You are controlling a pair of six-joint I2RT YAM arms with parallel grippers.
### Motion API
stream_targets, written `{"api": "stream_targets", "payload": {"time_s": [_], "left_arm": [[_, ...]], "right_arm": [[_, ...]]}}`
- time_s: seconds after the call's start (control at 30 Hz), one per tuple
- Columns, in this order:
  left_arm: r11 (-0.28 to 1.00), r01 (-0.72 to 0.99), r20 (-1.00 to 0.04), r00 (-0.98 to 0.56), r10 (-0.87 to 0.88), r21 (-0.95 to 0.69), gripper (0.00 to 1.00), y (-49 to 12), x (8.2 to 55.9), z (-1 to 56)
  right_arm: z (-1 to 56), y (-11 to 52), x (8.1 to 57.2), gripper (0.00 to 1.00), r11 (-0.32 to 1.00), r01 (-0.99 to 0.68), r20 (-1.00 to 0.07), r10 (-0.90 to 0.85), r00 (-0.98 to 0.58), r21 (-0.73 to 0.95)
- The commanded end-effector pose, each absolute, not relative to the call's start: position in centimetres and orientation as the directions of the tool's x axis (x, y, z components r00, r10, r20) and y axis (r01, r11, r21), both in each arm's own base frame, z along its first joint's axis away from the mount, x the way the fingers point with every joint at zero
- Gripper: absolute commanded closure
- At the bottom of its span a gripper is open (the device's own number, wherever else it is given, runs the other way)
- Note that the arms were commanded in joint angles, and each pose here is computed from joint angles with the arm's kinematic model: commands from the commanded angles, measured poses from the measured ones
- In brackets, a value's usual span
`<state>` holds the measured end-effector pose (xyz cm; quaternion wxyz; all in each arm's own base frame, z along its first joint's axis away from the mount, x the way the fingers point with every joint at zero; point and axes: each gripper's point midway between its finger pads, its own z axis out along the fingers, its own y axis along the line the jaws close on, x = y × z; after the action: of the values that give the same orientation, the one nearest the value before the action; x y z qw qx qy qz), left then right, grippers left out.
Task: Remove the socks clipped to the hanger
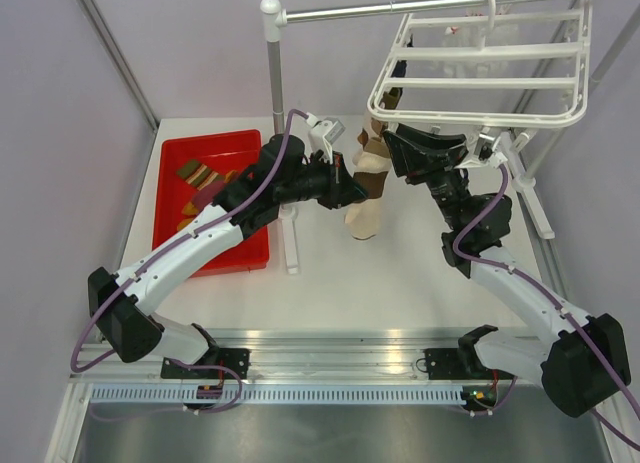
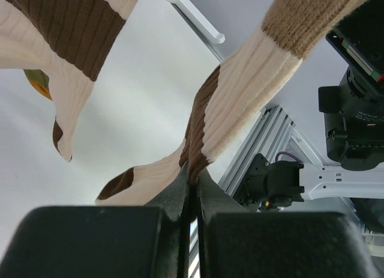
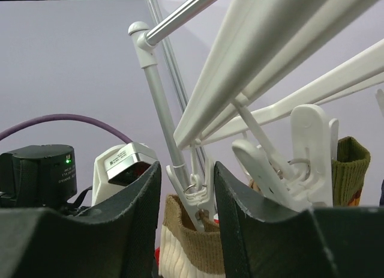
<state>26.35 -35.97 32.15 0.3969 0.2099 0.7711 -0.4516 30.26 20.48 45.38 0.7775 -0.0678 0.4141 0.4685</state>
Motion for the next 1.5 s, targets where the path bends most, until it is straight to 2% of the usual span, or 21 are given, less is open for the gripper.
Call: {"api": "stream_targets", "payload": {"time_s": [0.0, 0.4, 0.7, 1.0, 1.3, 1.4, 1.47], "left_arm": [[0.467, 0.686, -0.797, -0.599, -0.072, -0.558, 0.98, -36.1, 25.9, 34.5], [0.469, 0.681, -0.792, -0.606, -0.071, -0.563, 0.98, -36.0, 25.9, 34.3], [0.482, 0.677, -0.794, -0.604, -0.068, -0.556, 0.98, -35.8, 26.1, 34.0], [0.537, 0.654, -0.8, -0.597, -0.065, -0.532, 0.98, -34.8, 26.4, 32.6], [0.696, 0.562, -0.828, -0.554, -0.086, -0.448, 0.98, -30.8, 27.4, 31.0], [0.795, 0.45, -0.839, -0.528, -0.13, -0.407, 0.98, -27.5, 28.3, 30.5], [0.876, 0.317, -0.846, -0.505, -0.169, -0.364, 0.98, -24.1, 29.4, 29.9]], "right_arm": [[47.6, 19.8, 29.8, 0.55, 0.563, -0.788, -0.676, 0.684, 0.275, 0.25], [47.3, 19.4, 30.8, 0.69, 0.6, -0.749, -0.692, 0.666, 0.276, 0.279], [47.3, 18.4, 31.1, 0.99, 0.636, -0.71, -0.692, 0.659, 0.296, 0.302], [46.9, 17.8, 31.2, 0.99, 0.657, -0.682, -0.695, 0.653, 0.3, 0.323], [46.6, 17.8, 31.3, 0.99, 0.661, -0.676, -0.703, 0.648, 0.294, 0.326], [46.5, 17.7, 31.2, 0.99, 0.666, -0.67, -0.706, 0.644, 0.296, 0.327], [46.5, 17.7, 31.2, 0.99, 0.665, -0.671, -0.706, 0.644, 0.295, 0.327]]}}
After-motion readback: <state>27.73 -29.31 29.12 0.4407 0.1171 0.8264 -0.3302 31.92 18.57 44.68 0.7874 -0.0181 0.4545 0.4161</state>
